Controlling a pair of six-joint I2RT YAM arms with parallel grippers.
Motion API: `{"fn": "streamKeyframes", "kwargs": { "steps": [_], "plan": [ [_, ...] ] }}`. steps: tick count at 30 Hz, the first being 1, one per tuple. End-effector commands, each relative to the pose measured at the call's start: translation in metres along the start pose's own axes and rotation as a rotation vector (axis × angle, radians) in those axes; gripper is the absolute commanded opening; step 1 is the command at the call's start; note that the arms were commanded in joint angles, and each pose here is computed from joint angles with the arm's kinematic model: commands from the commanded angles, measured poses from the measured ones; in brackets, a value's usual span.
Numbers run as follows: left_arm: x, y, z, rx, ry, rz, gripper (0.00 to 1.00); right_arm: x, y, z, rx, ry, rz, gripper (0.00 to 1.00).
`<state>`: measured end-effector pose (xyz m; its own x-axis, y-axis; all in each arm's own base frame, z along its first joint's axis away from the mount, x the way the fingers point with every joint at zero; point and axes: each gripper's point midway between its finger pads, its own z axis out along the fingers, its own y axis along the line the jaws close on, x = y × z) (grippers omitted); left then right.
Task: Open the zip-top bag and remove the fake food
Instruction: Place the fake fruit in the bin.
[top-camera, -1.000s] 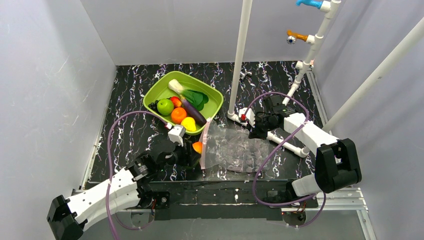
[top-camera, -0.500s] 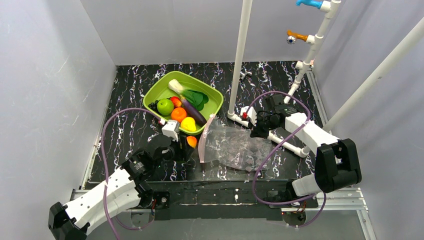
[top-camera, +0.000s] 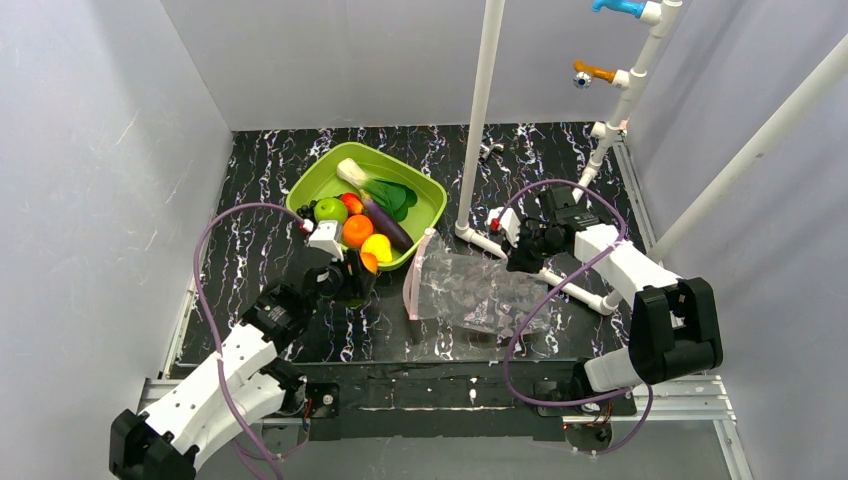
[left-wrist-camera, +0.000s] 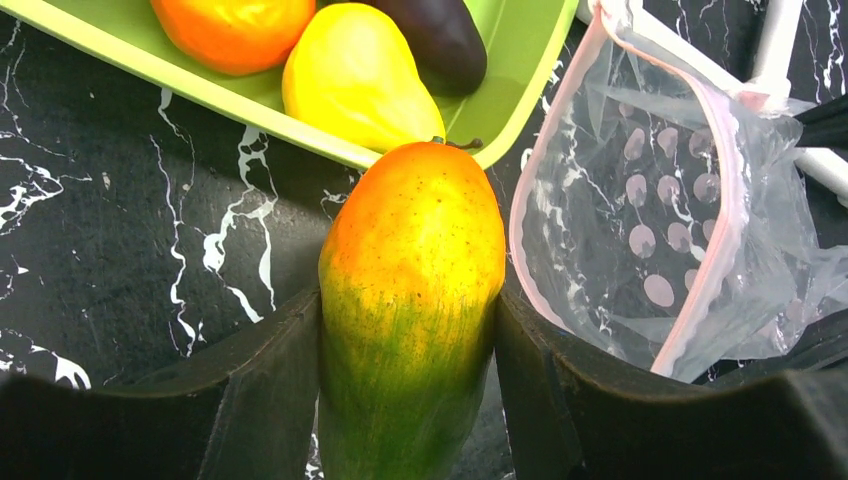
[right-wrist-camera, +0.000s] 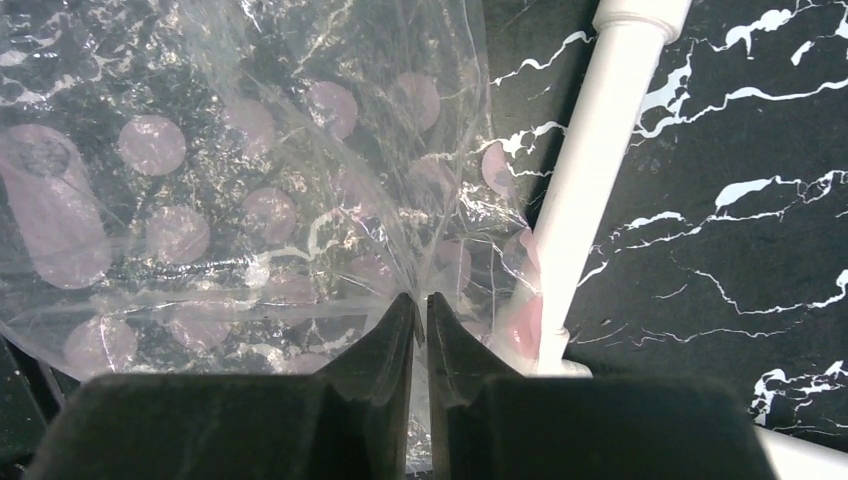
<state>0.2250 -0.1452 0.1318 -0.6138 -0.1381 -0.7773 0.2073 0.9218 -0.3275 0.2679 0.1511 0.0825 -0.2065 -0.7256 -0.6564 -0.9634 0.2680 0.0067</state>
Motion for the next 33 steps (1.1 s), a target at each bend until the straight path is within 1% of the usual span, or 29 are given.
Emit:
{"fn": "streamKeyframes", "kwargs": {
  "steps": [1, 4, 8, 11, 15, 21, 33],
  "plan": [
    [-0.029, -0.007, 0.0, 0.026, -0.058, -0.007, 0.0, -0.003, -0.009, -0.003, 0.037, -0.018, -0.005, 0.18],
    [-0.037, -0.005, 0.003, 0.022, -0.062, -0.021, 0.0, -0.004, -0.008, -0.004, 0.034, -0.025, -0.007, 0.26],
    [-0.049, -0.003, 0.007, 0.024, -0.071, -0.042, 0.0, -0.006, -0.004, -0.006, 0.025, -0.044, -0.018, 0.42],
    [-0.056, -0.003, 0.012, 0.031, -0.068, -0.06, 0.0, -0.01, 0.0, -0.007, 0.02, -0.069, -0.028, 0.51],
    [-0.063, -0.003, 0.018, 0.047, -0.06, -0.082, 0.0, -0.016, 0.004, -0.011, 0.008, -0.106, -0.026, 0.58],
    [-0.076, 0.0, 0.027, 0.054, -0.056, -0.11, 0.0, -0.026, 0.01, -0.018, -0.017, -0.171, -0.02, 0.63],
    [-0.097, 0.001, 0.046, 0.072, -0.03, -0.15, 0.0, -0.031, 0.016, -0.025, -0.048, -0.212, -0.015, 0.65]
  ]
}}
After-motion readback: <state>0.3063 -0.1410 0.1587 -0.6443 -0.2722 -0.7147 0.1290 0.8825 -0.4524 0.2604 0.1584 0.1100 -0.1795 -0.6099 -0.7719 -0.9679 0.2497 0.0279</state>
